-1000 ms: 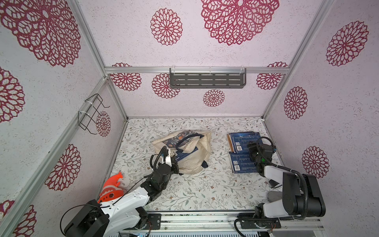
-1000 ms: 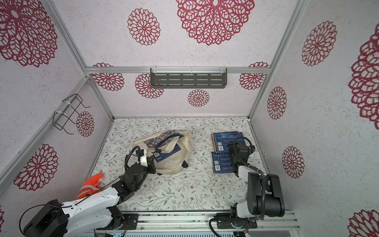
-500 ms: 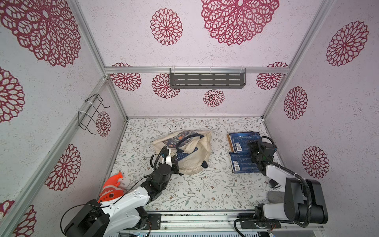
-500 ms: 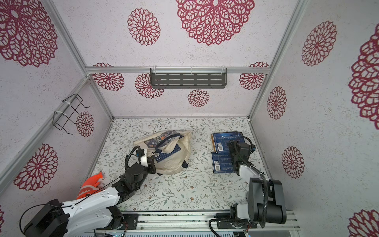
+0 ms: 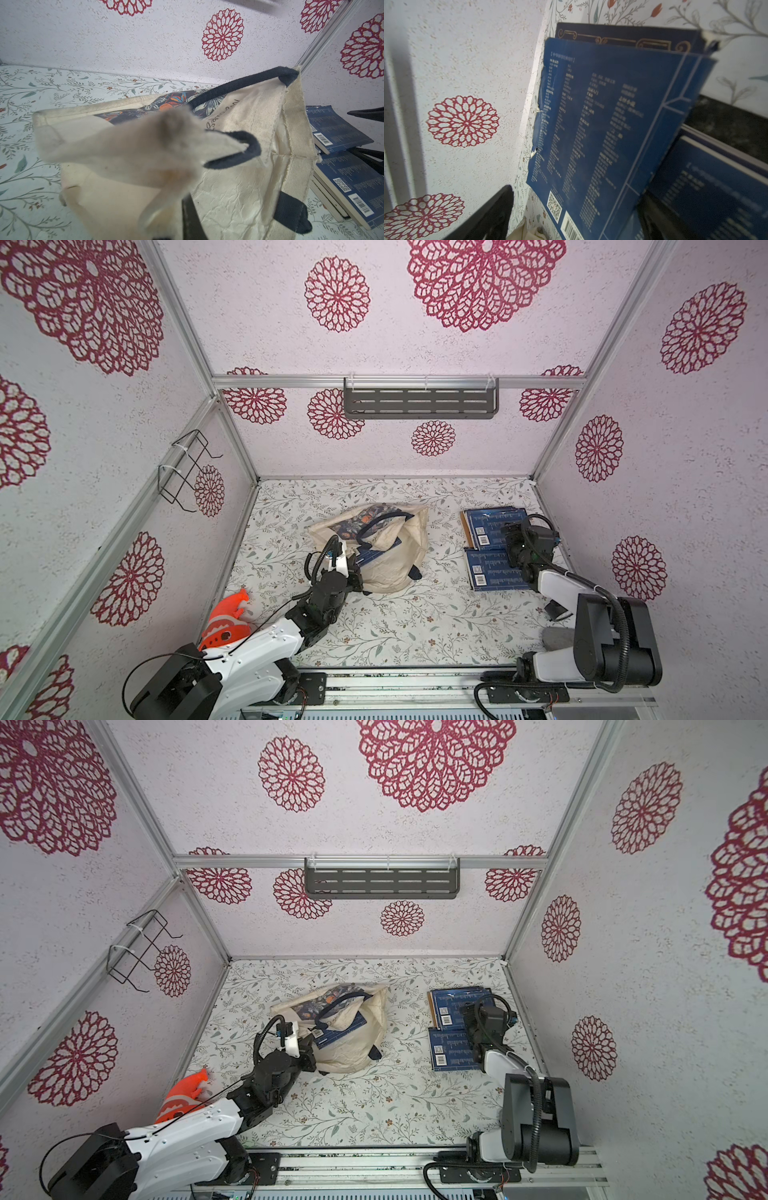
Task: Take out the books from the canvas bag
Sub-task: Place the book on the book.
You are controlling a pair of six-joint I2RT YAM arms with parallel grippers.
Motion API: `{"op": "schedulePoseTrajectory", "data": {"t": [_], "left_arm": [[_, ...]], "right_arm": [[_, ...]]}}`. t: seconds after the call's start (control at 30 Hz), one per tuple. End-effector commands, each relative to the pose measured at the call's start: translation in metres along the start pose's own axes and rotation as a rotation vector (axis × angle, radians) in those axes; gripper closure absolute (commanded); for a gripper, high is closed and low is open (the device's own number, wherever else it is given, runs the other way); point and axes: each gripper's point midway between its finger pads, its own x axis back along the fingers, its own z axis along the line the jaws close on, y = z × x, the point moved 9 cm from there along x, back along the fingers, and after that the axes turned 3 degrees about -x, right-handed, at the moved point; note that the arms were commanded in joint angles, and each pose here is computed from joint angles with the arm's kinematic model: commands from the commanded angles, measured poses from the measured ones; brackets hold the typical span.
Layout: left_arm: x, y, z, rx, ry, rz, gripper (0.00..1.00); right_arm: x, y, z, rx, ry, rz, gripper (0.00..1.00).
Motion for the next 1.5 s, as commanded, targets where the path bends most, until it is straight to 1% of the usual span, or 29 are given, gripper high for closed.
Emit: {"op": "schedulePoseTrajectory", "data": {"t": [0.0,0.17,0.37,0.6,0.73,0.83,0.97,1.0,1.1,1.13,1.17,1.3,1.37,1.47], "left_arm": [[-0.004,0.004,-0.002,0.006,-0.001,0.007,1.00],[-0.005,0.004,-0.003,0.006,-0.001,0.010,1.00],[-0.006,0.004,-0.003,0.003,0.003,0.011,1.00],[-0.006,0.003,-0.003,0.003,0.004,0.013,1.00],[-0.006,0.004,-0.002,0.005,0.009,0.010,1.00],[-0.007,0.004,-0.002,0.005,0.012,0.013,1.00],[-0.008,0.004,-0.002,0.000,0.030,0.018,1.00],[-0.008,0.004,-0.001,-0.004,0.041,0.019,0.98],[-0.008,0.004,0.002,-0.019,0.071,0.020,0.82],[-0.008,0.003,0.002,-0.018,0.077,0.022,0.72],[-0.008,0.002,0.003,-0.019,0.083,0.025,0.66],[-0.010,-0.001,0.003,-0.024,0.095,0.037,0.53],[-0.011,-0.002,0.003,-0.028,0.099,0.045,0.43],[-0.010,0.002,0.001,-0.021,0.091,0.058,0.34]], "right_arm": [[0.008,0.003,0.009,-0.018,0.032,-0.002,0.07],[0.008,-0.003,0.010,-0.042,0.044,0.039,0.06],[0.011,-0.002,0.019,-0.023,0.062,0.016,0.05],[0.004,-0.003,0.022,-0.020,0.061,0.033,0.05],[0.011,-0.003,0.026,0.000,0.076,0.014,0.04],[0.019,-0.005,0.024,0.023,0.044,0.013,0.01],[0.030,-0.015,0.018,0.035,0.039,0.026,0.01],[0.033,-0.018,0.019,0.045,0.047,0.035,0.01],[0.039,-0.034,0.025,0.099,0.072,0.080,0.01],[0.042,-0.040,0.029,0.123,0.086,0.101,0.01],[0.045,-0.045,0.033,0.149,0.094,0.118,0.01],[0.061,-0.062,0.044,0.270,0.128,0.155,0.01],[0.071,-0.067,0.045,0.323,0.140,0.158,0.01],[0.084,-0.075,0.041,0.391,0.172,0.168,0.01]]}}
